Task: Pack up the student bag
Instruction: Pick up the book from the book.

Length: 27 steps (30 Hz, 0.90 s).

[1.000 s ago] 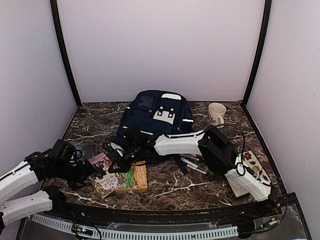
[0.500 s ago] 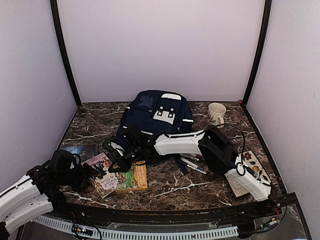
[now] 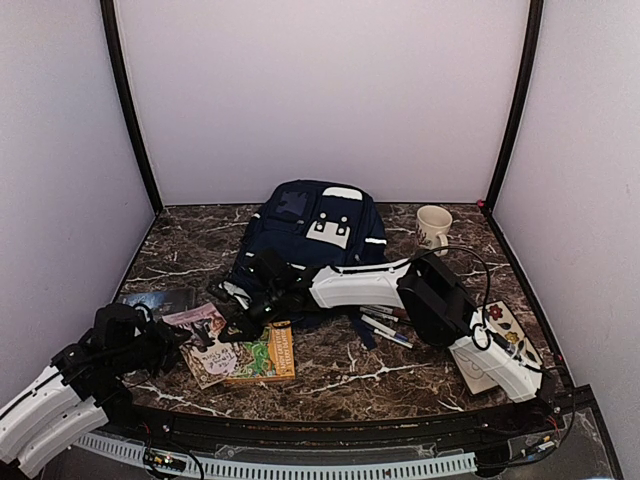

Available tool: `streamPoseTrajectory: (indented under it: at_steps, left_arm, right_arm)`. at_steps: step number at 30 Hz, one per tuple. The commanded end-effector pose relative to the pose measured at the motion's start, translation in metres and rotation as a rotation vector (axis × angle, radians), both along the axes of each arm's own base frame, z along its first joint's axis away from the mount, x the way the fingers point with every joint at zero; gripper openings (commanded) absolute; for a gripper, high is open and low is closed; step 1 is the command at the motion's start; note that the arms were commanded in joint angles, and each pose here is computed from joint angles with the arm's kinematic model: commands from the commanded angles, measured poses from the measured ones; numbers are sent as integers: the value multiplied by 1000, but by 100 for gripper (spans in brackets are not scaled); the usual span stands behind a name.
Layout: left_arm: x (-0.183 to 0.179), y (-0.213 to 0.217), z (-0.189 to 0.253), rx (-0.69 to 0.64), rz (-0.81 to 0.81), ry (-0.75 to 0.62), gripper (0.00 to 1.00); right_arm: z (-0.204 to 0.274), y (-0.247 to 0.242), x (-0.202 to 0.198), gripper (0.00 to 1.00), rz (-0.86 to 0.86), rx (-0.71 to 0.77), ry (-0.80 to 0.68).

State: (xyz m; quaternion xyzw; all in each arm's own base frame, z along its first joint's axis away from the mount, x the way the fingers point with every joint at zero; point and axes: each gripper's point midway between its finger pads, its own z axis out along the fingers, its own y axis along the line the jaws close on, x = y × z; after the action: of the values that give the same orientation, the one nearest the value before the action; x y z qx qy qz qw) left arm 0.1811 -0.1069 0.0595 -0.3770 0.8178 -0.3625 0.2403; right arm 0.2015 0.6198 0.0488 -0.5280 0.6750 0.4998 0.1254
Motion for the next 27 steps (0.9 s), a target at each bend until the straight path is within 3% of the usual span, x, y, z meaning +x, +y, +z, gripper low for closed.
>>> streamPoseTrajectory:
  at_steps: [1,9,15,19,20,23,27]
  left_arm:
    - [1,3,-6,0,22,-4,44]
    - [11,-4,8,-5,-5,-64,36]
    - [17,-7,16,32,-35,-80,23]
    - [22,-7,31,70,-50,-100,8]
    - [25,-6,38,85,-51,-111,2]
    - [37,-2,67,154,-48,-175,0]
    - [69,-16,127,248,-115,-316,0]
  right_arm:
    - [-73,-24,3,2,-56,-199,43]
    - [-74,-23,2,2,-55,-200,48]
    - [-72,-23,3,3,-57,-199,45]
    - [-60,-22,5,2,-56,-187,25]
    - [-51,-22,8,3,-60,-178,13]
    - [-5,-24,32,3,-133,-121,33]
    - [105,-48,80,18,-196,60,79]
